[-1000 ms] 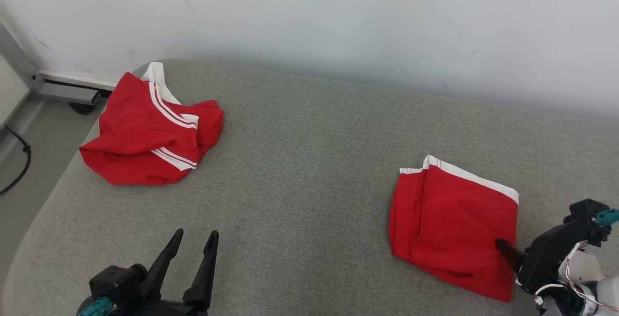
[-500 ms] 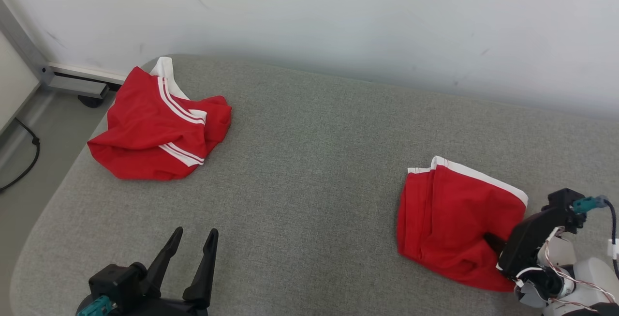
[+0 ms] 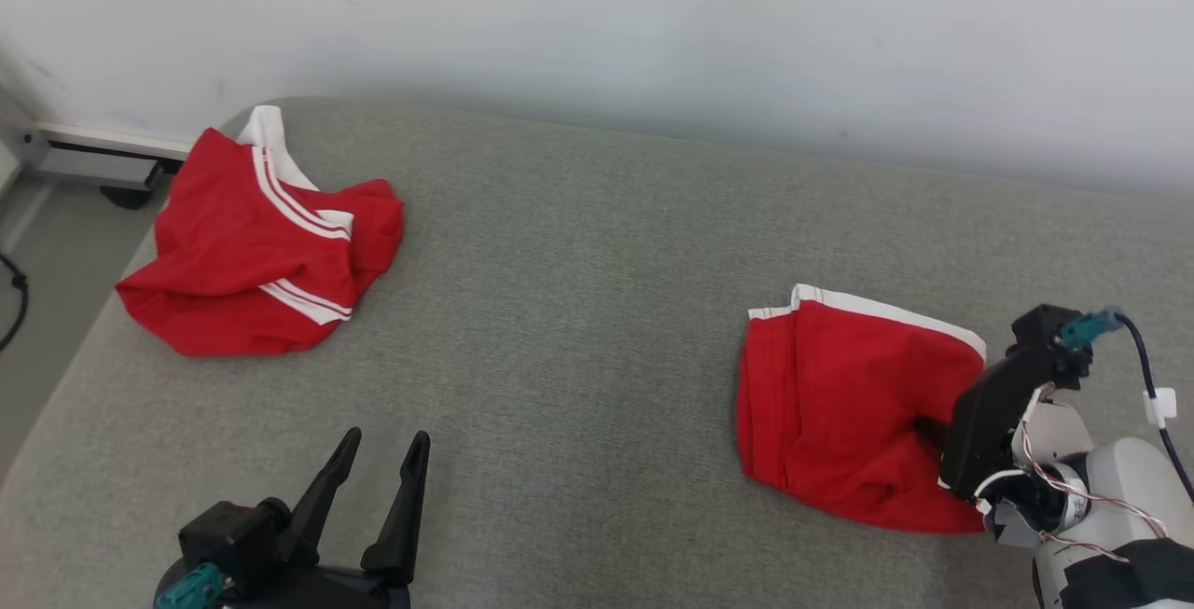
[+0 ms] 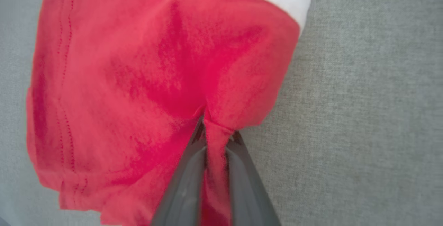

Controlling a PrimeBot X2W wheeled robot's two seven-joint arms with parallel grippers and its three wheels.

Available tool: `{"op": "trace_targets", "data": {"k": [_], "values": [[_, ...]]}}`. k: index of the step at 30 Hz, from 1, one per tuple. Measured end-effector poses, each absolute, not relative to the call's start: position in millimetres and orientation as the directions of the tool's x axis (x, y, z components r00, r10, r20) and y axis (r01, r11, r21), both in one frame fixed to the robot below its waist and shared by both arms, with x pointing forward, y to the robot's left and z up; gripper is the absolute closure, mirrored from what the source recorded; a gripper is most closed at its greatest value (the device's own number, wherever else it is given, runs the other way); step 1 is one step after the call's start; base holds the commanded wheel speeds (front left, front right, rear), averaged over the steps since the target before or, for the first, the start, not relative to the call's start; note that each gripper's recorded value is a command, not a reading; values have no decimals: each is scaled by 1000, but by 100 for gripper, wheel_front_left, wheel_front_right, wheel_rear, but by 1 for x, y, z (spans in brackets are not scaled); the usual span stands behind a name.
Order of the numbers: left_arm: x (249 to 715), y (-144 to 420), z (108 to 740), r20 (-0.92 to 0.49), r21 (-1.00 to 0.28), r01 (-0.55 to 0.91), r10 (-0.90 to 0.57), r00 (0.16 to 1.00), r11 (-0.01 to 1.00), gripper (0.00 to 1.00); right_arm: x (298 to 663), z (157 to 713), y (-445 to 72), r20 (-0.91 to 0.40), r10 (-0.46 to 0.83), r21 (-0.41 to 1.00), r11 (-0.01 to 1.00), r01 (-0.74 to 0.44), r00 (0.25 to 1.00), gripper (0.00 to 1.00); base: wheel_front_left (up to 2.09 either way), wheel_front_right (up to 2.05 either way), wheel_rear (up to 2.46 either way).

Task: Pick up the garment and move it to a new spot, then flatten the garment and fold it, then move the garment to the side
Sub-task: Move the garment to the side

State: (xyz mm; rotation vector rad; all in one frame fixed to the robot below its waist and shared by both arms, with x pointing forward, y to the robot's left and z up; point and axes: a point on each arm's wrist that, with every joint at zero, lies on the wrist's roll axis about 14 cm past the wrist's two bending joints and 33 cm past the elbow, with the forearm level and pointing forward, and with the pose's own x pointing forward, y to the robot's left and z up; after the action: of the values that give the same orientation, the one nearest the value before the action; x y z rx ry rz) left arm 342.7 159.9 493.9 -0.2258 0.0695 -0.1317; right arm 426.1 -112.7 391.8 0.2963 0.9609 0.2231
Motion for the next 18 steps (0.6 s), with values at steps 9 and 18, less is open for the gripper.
{"op": "trace_targets", "data": {"k": [9,18], "values": [[364,135,491,-55,-225,205,-223,973,953,0,422,407,-141,-803,262,265,962,-73,535,100,0,0,0],[383,99,483,-73,-234,314,-339,938,920,0,412,408,-200,-832,145,169,986,-4,535,100,0,0,0]]}}
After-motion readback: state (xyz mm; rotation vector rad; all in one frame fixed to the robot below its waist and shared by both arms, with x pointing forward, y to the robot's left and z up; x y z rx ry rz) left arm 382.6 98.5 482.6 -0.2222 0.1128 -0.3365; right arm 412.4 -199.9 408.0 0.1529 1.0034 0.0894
